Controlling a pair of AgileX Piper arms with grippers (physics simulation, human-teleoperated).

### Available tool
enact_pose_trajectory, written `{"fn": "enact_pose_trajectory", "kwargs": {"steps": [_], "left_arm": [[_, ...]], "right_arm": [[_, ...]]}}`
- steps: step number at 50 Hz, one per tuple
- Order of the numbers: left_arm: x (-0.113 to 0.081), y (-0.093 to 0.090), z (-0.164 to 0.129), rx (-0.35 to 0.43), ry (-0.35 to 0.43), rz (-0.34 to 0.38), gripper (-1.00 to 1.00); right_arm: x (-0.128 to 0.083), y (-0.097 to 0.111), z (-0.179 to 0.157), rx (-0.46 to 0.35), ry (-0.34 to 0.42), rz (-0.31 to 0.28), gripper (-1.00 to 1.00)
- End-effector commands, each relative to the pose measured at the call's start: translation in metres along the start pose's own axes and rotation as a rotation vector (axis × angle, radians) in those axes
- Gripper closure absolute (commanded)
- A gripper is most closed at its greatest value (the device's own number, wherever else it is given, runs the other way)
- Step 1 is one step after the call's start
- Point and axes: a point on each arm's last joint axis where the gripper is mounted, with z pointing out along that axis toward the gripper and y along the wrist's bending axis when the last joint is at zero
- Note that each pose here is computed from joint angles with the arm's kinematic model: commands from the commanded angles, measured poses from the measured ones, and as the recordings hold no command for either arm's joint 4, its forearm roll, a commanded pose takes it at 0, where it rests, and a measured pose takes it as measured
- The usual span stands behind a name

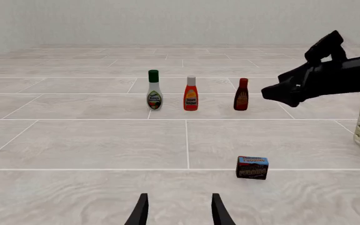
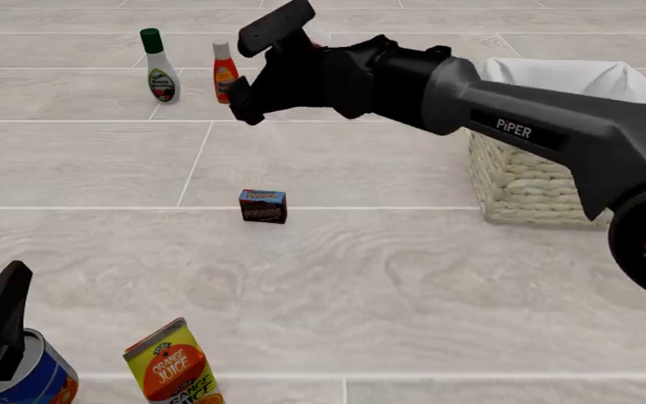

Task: Pick the chocolate pudding and place it in the basket.

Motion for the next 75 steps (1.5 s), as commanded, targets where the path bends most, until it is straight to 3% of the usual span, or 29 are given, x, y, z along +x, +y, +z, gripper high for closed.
{"fn": "enact_pose_trajectory", "kwargs": {"steps": [1,29,75], "left_arm": [[0.0,0.0,0.0,0.0,0.0,0.0,-1.0],[0.0,0.0,0.0,0.0,0.0,0.0,-1.0],[0.0,0.0,0.0,0.0,0.0,0.0,-1.0]], "right_arm": [[-0.011,0.005,0.003,-0.021,0.031,-0.029,-1.0],[-0.007,0.018,0.019,-0.063,0.136,-0.017,-1.0],[0.028,0.027,0.04,-0.086,0.222,-0.032,-1.0]]}}
